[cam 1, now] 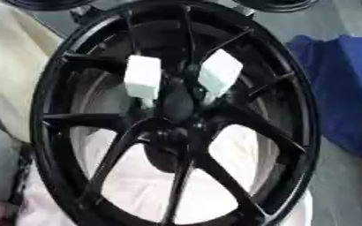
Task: Pull the pin out of the wheel hub.
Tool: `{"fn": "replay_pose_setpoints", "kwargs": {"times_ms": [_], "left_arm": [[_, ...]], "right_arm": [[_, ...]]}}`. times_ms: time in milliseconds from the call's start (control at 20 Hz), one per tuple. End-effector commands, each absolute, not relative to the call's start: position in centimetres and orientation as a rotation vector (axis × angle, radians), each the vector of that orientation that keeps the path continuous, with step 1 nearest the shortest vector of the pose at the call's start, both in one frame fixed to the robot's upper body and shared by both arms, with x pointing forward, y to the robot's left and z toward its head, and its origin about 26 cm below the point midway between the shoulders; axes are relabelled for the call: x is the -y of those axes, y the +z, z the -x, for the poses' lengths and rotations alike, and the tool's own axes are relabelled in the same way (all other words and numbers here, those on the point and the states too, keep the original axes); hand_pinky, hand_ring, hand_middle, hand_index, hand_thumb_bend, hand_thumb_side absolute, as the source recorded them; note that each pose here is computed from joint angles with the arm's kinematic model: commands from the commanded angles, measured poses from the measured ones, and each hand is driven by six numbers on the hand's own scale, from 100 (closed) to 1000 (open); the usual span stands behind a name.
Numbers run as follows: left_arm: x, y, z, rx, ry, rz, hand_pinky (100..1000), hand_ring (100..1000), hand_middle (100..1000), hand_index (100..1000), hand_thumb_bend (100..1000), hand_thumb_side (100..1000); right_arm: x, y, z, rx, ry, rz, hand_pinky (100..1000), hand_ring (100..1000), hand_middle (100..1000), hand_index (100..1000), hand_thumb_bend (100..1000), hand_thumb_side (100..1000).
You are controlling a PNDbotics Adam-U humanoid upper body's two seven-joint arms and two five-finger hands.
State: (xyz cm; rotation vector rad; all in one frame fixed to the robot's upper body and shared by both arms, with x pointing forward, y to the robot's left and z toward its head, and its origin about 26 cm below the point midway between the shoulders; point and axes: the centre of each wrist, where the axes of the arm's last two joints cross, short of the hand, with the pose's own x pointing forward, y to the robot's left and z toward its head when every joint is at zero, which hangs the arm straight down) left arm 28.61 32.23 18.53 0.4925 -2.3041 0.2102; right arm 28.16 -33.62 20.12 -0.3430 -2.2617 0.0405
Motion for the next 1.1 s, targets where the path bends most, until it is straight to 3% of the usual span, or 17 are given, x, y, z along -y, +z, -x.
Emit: {"fn": "replay_pose_setpoints", "kwargs": {"times_ms": [50, 550, 900, 950, 1000, 1100], "left_arm": [[-32.5, 19.3, -28.3, 2.332, 0.204, -0.506, 940, 577, 580, 756, 198, 746], [-32.5, 19.2, -28.2, 2.33, 0.202, -0.507, 942, 576, 579, 756, 196, 747], [-32.6, 19.2, -28.2, 2.325, 0.194, -0.515, 943, 575, 579, 757, 195, 746], [-32.6, 19.2, -28.2, 2.325, 0.192, -0.515, 943, 575, 579, 756, 195, 746], [-32.6, 19.2, -28.2, 2.326, 0.188, -0.515, 943, 575, 579, 757, 195, 745], [-32.6, 19.2, -28.2, 2.326, 0.181, -0.515, 943, 575, 579, 757, 195, 744]], "right_arm": [[33.9, 21.2, -27.9, 2.291, 0.072, 0.362, 762, 627, 581, 671, 100, 586], [34.4, 22.2, -27.8, 2.317, 0.125, 0.404, 765, 637, 589, 676, 100, 549], [35.9, 25.4, -27.4, 2.365, 0.472, 0.575, 786, 689, 626, 696, 100, 461], [36.0, 25.9, -27.4, 2.369, 0.54, 0.603, 790, 698, 631, 700, 100, 525], [36.1, 26.5, -27.3, 2.373, 0.609, 0.628, 793, 703, 639, 703, 100, 442], [36.2, 27.8, -27.3, 2.38, 0.748, 0.676, 801, 723, 656, 715, 100, 416]]}}
